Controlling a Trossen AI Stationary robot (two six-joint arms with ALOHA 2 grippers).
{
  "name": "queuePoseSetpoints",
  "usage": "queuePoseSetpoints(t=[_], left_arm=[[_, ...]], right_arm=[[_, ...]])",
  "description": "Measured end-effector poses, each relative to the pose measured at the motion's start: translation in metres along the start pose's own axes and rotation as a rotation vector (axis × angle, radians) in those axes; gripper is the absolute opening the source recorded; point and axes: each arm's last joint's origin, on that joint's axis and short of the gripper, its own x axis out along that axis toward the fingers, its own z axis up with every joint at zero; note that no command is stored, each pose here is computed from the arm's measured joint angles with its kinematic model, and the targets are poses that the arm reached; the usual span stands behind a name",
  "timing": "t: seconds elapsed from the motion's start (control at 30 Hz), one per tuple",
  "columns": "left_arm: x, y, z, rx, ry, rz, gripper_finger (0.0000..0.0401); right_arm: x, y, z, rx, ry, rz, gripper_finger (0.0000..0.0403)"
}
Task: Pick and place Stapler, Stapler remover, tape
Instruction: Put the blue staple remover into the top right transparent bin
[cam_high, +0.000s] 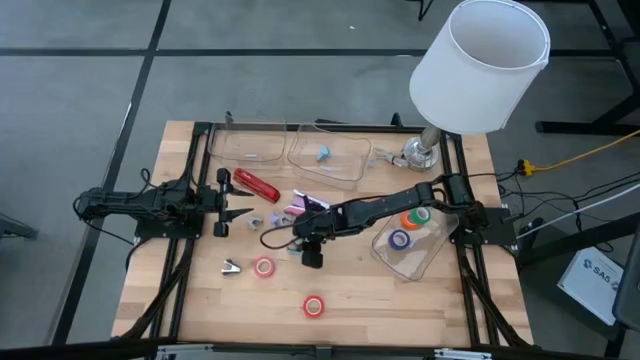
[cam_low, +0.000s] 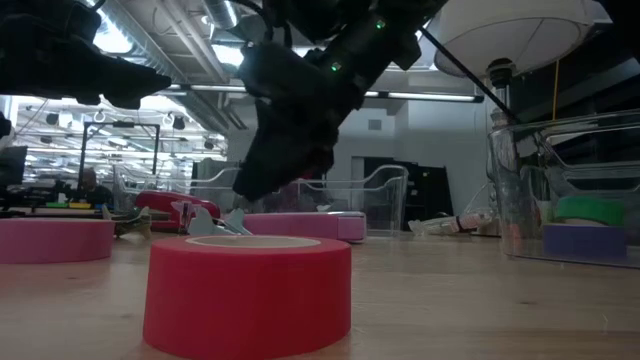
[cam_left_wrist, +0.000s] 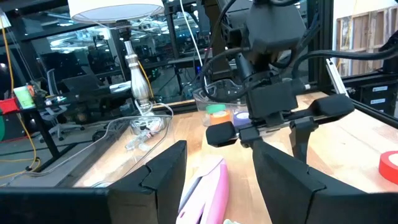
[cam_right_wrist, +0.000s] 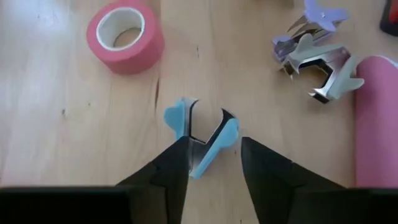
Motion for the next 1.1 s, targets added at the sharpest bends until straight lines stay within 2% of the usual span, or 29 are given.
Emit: queuePoseSetpoints(t=[0.2, 0.43, 0.6, 0.73, 1.1], left_arm=[[0.000, 0.000, 0.000, 0.000, 0.000, 0.000, 0.0182], [0.000, 0.000, 0.000, 0.000, 0.000, 0.000, 0.0182], [0.000, 0.000, 0.000, 0.000, 0.000, 0.000, 0.0182], [0.000, 0.000, 0.000, 0.000, 0.000, 0.000, 0.0182], [0.000, 0.000, 0.000, 0.000, 0.000, 0.000, 0.0182]], right_arm=[[0.004, -0.001, -0.002, 0.009, 0.004, -0.009, 0.0169], [0.018, -0.009, -0.006, 0.039, 0.003, -0.045, 0.0170], [0.019, -0.008, -0.006, 0.013, -0.006, -0.043, 0.0166], [0.021, -0.010, -0.007, 0.012, 0.005, -0.039, 0.0136], [0.026, -0.009, -0.006, -0.073, -0.018, -0.013, 0.0011]])
